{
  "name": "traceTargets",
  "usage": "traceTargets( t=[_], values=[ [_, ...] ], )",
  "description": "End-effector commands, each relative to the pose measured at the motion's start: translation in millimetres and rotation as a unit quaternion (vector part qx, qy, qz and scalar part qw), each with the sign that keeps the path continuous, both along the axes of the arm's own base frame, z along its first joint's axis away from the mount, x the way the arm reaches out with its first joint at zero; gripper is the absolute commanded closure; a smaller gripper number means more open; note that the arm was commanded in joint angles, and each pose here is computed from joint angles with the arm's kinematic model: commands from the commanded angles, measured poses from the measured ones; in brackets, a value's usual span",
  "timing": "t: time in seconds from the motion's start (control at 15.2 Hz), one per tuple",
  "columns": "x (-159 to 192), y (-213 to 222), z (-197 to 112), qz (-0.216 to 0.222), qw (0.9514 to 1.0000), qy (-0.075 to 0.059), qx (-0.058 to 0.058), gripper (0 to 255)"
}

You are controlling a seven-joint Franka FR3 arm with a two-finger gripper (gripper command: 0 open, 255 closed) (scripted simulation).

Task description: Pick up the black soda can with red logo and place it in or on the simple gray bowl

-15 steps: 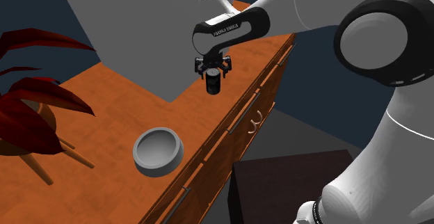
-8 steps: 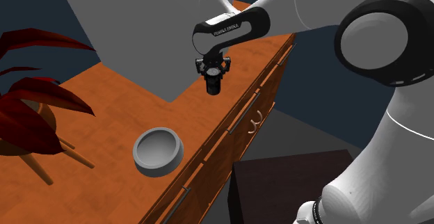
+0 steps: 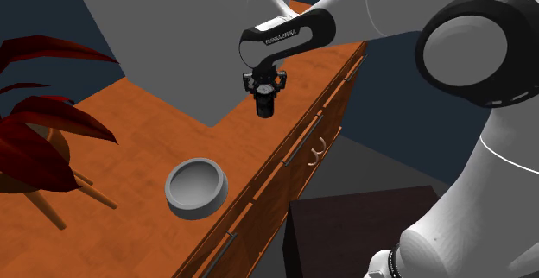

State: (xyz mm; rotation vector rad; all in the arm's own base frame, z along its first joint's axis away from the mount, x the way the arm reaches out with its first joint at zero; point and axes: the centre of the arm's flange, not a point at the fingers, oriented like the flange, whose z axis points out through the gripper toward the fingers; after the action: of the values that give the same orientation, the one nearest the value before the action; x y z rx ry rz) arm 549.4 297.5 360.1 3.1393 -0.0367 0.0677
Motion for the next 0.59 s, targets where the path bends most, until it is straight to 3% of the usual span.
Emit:
traceTargets(
  t=[0.0,0.53],
  values=[
    [0,0,3,0.000,1.0000,0.002,0.000,255],
    [0,0,46,0.000,1.0000,0.002,0.000,255]
  ],
)
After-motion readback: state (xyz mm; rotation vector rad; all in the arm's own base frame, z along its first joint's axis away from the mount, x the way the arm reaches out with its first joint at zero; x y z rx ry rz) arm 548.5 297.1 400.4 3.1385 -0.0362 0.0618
